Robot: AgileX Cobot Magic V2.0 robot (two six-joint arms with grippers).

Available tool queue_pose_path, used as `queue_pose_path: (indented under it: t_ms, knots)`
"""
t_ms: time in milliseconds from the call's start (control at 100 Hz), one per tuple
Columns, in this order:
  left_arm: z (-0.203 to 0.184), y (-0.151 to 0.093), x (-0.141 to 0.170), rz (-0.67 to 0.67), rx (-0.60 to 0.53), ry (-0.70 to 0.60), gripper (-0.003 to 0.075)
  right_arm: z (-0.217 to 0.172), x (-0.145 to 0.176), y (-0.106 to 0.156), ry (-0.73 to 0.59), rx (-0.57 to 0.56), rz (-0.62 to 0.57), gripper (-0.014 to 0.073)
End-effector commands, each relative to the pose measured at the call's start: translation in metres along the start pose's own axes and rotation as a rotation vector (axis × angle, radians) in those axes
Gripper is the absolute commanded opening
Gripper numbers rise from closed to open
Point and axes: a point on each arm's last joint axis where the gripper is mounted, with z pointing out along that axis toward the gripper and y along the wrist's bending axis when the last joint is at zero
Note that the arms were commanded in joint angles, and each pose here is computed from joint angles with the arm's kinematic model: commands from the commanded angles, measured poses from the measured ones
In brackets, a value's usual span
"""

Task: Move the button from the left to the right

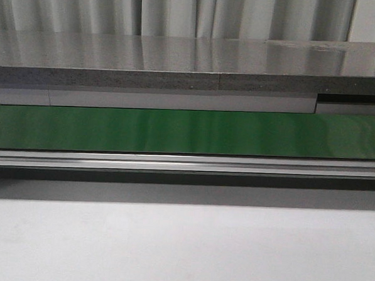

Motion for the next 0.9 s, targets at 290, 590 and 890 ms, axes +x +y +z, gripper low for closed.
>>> queue_pose_path:
  t_ms: [290, 590, 890]
  knots:
    - [-0.003, 0.000, -0.015, -0.010, 0.000, -0.101, -0.0020, -0.069, 0.035, 0.030, -0.256, -0.018, -0.007, 0.0519]
    - [-0.003, 0.000, -0.015, -0.010, 0.000, -0.101, -0.0020, -0.115, 0.097, 0.038, -0.392, 0.007, 0.000, 0.0519]
    - [-0.003, 0.000, -0.015, -0.010, 0.000, -0.101, -0.0020, -0.153, 0.153, 0.046, -0.523, 0.013, -0.004, 0.0519]
